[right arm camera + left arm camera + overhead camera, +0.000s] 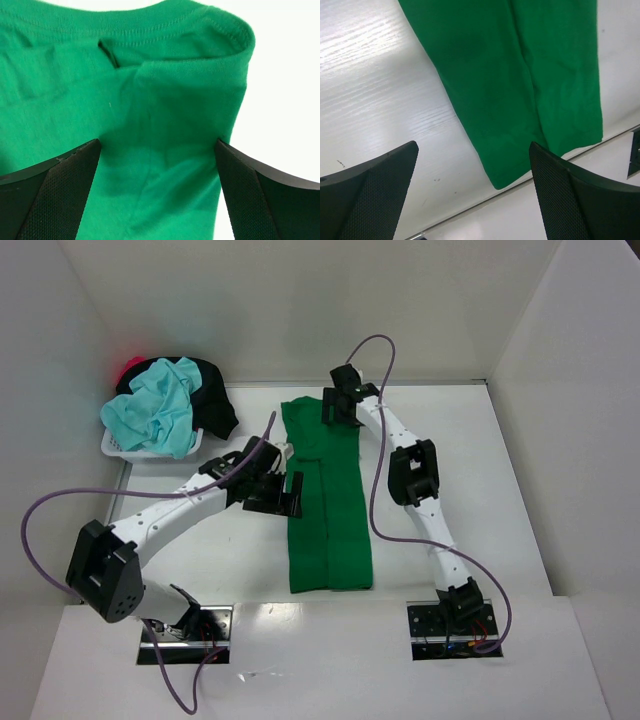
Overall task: Fold and stack the t-shirts
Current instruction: Rotate the tshirt 90 degrees, then grab the bottom of the folded rectangular tshirt with both arms
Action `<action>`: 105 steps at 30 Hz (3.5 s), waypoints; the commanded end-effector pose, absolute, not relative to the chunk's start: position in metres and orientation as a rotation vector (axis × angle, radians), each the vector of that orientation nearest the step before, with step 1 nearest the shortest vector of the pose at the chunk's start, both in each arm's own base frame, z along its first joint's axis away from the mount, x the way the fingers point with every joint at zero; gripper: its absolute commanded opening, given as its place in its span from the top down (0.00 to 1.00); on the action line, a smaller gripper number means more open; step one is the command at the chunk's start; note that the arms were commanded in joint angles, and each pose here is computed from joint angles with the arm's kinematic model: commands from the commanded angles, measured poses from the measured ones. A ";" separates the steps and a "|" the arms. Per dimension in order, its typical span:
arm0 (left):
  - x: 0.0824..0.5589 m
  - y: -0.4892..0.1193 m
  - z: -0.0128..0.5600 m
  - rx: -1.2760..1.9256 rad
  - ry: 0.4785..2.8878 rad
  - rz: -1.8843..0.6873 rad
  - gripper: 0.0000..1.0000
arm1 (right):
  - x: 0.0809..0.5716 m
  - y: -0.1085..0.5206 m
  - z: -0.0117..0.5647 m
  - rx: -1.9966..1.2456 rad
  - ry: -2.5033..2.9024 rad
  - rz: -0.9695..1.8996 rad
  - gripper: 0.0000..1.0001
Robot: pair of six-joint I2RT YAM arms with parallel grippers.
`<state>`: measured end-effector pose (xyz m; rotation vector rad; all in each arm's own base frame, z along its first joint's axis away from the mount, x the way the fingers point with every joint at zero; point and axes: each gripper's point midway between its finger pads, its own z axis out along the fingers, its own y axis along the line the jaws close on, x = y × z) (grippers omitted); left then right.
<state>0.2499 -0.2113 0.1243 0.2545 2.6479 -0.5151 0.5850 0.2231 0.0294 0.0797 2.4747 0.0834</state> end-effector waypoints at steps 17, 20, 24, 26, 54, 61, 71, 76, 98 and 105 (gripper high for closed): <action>0.246 -0.219 0.103 0.229 2.717 -0.567 0.01 | 0.598 0.206 0.092 0.088 2.405 0.331 0.00; 0.240 -0.222 0.105 0.218 2.696 -0.625 0.01 | 0.576 0.209 0.141 0.055 2.317 0.424 0.00; 0.230 -0.225 0.104 0.202 2.683 -0.674 0.01 | 0.530 0.193 0.200 0.113 2.210 0.462 0.00; 0.227 -0.228 0.110 0.191 2.656 -0.728 0.01 | 0.492 0.178 0.210 0.163 2.211 0.452 0.00; 0.166 -0.219 0.090 0.039 2.706 -0.877 0.01 | 0.164 0.189 0.066 0.634 2.659 0.594 0.00; 0.166 -0.222 0.075 0.101 2.761 -0.822 0.01 | 0.128 0.179 0.035 0.638 2.782 0.550 0.04; 0.138 -0.243 0.044 0.181 2.907 -0.754 0.05 | 0.118 0.191 0.026 0.587 2.823 0.612 0.23; 0.136 -0.244 0.040 0.155 2.919 -0.743 0.12 | 0.120 0.192 0.022 0.588 2.823 0.609 0.38; 0.141 -0.240 0.015 0.003 2.981 -0.634 0.38 | 0.119 0.189 0.007 0.567 2.843 0.561 0.63; 0.137 -0.238 0.007 0.016 3.016 -0.613 0.45 | 0.121 0.187 0.010 0.568 2.829 0.559 0.68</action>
